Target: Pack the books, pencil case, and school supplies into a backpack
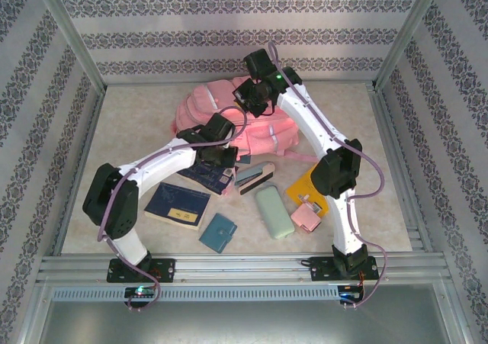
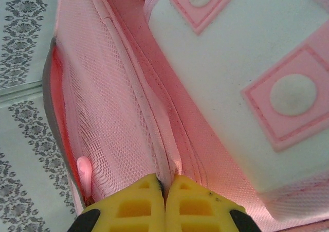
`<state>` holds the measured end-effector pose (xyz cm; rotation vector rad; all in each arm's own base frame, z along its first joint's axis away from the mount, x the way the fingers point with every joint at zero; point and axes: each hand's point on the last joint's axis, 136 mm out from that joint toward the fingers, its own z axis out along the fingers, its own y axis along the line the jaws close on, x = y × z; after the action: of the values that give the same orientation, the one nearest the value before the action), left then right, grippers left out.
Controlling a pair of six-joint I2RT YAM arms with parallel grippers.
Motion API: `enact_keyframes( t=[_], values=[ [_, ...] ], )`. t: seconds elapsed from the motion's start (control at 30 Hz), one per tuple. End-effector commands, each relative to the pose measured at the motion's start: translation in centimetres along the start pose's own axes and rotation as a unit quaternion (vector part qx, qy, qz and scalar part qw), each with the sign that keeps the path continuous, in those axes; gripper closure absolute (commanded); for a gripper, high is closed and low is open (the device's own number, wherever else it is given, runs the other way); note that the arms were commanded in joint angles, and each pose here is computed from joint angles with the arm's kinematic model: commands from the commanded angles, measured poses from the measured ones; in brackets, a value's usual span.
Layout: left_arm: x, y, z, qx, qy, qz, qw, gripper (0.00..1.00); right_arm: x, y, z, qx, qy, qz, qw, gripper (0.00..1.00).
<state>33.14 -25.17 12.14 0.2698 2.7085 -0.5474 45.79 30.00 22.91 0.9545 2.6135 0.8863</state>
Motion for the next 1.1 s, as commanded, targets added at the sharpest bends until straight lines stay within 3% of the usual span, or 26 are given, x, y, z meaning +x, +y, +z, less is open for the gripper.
enact_keyframes(
  t=[0.0,0.5,0.73,1.07],
  values=[
    [-1.0,1.1,-1.5,-0.010,-0.033,-0.007,0.999,1.00,0.4,2.2,-4.6,-0.042,-0.019,-0.068,0.997,1.00],
    [-0.4,3.6,-3.8,-0.033,-0.035,-0.019,0.999,1.00,1.0,1.7,-4.7,0.017,-0.022,-0.229,0.973,1.00],
    [0.5,4.1,-4.6,-0.030,-0.027,-0.021,0.999,1.00,1.2,-0.4,-3.1,0.055,-0.006,-0.263,0.963,1.00],
    [1.5,6.6,-5.5,-0.043,-0.023,-0.046,0.998,1.00,0.0,-1.5,-3.7,0.108,-0.054,-0.338,0.933,1.00]
  ],
)
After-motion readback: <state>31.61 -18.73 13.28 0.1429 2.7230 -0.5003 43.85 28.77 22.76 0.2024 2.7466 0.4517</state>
